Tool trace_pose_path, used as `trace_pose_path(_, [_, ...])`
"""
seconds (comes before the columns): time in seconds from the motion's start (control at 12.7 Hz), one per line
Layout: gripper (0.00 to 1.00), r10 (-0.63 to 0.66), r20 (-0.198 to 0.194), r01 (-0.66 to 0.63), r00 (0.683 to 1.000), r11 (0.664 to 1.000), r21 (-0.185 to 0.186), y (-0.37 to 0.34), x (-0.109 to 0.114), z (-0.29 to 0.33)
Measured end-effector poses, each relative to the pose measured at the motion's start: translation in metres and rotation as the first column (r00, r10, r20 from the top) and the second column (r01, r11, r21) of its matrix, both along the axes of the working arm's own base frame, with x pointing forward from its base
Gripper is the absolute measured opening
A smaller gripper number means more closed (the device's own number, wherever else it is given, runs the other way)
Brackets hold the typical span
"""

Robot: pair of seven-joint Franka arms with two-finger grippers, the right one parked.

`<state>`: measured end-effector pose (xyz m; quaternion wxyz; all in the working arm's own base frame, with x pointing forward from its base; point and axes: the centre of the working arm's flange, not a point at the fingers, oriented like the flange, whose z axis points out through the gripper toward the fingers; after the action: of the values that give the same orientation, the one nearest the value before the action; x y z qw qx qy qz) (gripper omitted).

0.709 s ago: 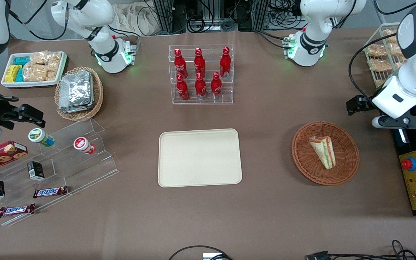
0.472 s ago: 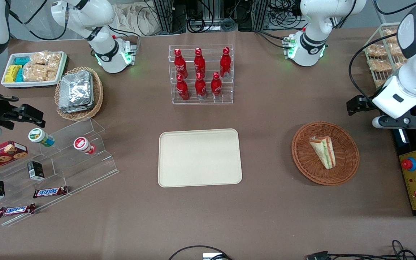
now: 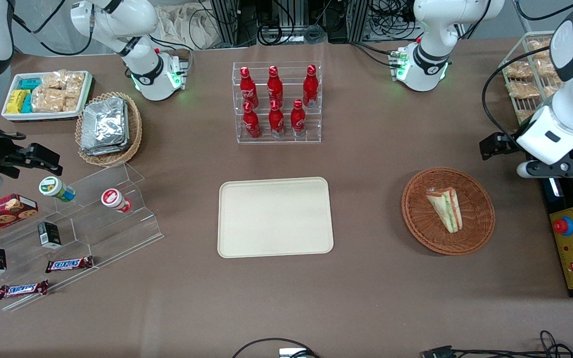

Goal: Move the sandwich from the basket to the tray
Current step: 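Move the left gripper toward the wicker basket holding the sandwich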

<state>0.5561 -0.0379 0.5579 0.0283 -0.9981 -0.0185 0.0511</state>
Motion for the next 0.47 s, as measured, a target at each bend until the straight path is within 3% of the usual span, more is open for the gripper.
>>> trace_pose_path(0.24, [1.0, 0.144, -0.024, -0.145, 0.989, 0.989, -0.015, 0.011, 0.006, -0.016])
trace_pose_path(0.47, [0.99, 0.245, -0.1, -0.249, 0.964, 0.968, -0.026, 0.016, 0.024, -0.068])
